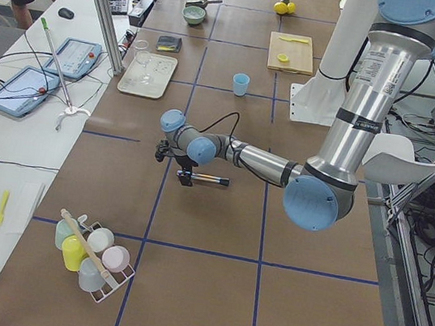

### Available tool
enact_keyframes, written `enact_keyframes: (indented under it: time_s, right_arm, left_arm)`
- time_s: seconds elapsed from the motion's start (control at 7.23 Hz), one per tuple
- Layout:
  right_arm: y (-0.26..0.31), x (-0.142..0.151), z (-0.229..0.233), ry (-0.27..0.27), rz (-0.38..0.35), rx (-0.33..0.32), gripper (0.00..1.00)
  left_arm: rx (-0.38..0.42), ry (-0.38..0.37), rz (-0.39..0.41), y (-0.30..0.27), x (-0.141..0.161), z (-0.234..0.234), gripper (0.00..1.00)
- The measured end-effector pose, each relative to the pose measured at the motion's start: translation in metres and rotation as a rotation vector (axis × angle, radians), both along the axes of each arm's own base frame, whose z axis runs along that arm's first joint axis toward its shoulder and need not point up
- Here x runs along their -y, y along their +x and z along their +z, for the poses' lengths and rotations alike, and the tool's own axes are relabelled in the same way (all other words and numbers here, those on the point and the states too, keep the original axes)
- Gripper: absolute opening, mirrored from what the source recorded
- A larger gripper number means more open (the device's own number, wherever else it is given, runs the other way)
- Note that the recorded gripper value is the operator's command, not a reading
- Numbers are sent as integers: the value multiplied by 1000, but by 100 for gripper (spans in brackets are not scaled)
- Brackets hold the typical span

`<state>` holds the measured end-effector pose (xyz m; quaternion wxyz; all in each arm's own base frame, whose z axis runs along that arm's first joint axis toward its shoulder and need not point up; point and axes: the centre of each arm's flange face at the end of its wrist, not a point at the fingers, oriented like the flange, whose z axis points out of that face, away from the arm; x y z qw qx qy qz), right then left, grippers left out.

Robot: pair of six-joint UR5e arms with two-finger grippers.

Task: Squeeze lemon into cup
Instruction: 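Lower the left gripper onto the steel muddler rod and grasp it, then lift the steel muddler upright with the left gripper and carry it toward the cup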

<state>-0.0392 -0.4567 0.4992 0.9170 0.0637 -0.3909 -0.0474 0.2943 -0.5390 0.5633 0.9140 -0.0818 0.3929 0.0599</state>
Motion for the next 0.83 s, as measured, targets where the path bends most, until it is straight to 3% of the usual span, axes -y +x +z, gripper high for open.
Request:
enact_keyframes:
  time_s: [0.28,0.42,0.55,0.83]
  right_arm:
    - [0,0,0,1,-1,0,100]
    - [1,0,0,2,1,0,100]
    - [2,0,0,2,4,1,100]
    - [4,0,0,1,6,1,100]
  left_arm:
    - [5,-7,-3,-1,-2,4,37]
    - [5,-7,-2,-1,-2,4,13]
    - [3,-5,-2,-1,-2,3,0]
    - [-2,3,-1,-1,-2,-1,0]
